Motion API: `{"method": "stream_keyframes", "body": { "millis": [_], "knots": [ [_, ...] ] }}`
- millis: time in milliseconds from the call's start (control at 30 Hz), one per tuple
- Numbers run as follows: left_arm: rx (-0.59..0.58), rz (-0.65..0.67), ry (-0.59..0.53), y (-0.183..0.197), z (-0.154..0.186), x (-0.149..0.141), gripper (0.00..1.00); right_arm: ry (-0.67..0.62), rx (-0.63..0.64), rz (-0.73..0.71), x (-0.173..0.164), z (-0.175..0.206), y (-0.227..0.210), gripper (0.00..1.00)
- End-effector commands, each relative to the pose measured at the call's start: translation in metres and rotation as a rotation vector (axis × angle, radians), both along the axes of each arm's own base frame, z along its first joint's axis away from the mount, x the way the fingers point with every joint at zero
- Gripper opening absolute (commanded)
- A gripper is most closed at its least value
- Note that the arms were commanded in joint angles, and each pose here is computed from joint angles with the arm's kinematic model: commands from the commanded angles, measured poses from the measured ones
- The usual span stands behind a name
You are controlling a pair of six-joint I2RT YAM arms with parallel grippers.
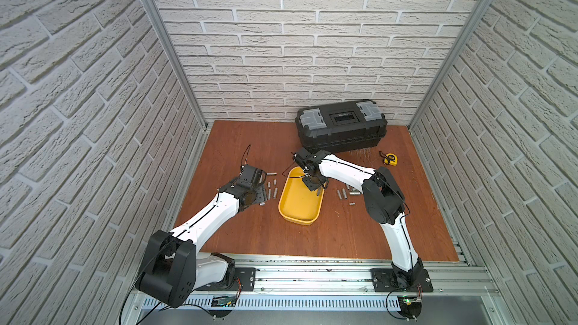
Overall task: Take out the socket from the storage box
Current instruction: Pick up the socket head from the storage box.
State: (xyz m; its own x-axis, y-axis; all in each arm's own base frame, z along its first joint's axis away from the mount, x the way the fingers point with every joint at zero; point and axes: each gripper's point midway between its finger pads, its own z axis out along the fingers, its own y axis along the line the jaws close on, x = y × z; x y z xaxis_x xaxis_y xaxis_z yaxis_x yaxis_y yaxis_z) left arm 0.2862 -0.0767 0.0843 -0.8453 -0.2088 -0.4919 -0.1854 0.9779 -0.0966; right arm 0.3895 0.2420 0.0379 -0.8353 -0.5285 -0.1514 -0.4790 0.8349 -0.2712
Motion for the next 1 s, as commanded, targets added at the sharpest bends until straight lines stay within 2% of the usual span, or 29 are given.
{"method": "stream_keyframes", "body": {
  "millis": [0, 600, 833, 967],
  "knots": [
    [-0.014, 0.013, -0.014, 0.0, 0.002, 0.002, 0.74, 0.033, -0.007, 0.0, -0.002, -0.005, -0.002, 0.3],
    [-0.018, 0.016, -0.016, 0.001, 0.003, 0.001, 0.74, 0.095, 0.047, 0.032, -0.008, -0.017, 0.004, 0.26],
    [-0.019, 0.018, -0.021, 0.001, 0.007, 0.001, 0.74, 0.077, 0.084, 0.036, -0.006, -0.008, 0.009, 0.2],
    [-0.025, 0.007, -0.053, 0.0, 0.022, 0.003, 0.74, 0.047, 0.122, 0.037, -0.003, 0.006, 0.014, 0.19]
  ]
}}
